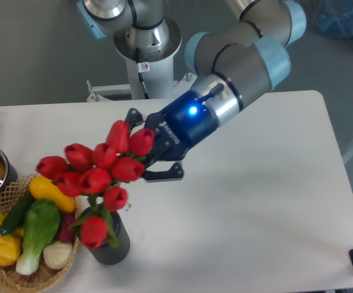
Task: Insert the flowers into the vase
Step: 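Carry the tulips over the black vase, tilting stems downward, then lower the tulip stems into the black vase opening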
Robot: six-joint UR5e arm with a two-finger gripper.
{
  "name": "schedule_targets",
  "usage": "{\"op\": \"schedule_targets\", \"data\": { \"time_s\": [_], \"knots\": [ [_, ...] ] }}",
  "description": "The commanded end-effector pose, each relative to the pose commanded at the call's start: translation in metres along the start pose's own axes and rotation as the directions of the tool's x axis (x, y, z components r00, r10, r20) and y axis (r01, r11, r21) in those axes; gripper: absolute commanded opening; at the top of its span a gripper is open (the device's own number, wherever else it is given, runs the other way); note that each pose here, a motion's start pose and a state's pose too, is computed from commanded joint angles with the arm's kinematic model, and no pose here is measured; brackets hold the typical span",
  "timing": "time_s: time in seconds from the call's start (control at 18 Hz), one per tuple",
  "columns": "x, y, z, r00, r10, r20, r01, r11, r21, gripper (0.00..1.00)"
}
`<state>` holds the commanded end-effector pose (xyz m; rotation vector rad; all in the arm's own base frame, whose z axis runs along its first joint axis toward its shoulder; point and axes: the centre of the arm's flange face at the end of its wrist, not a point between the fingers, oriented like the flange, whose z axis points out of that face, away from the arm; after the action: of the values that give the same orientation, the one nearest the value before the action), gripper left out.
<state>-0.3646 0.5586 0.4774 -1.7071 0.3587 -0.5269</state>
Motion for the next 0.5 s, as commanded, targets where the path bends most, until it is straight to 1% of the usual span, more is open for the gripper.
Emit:
{"op": "schedule_targets", "data": {
  "time_s": [0.06, 0.17, 0.5],
  "knots": [
    [0.002, 0.0005, 0.0057, 1.0, 0.015, -0.009, -0.015, 1.0, -0.001, 0.02],
    [0.003, 0.0011, 0.0077, 1.0, 0.017, -0.013, -0.017, 1.0, -0.002, 0.02],
    [0.0073, -0.0049, 0.0067, 0.999, 0.025, -0.024, -0.025, 1.0, 0.017, 0.02]
  ]
}}
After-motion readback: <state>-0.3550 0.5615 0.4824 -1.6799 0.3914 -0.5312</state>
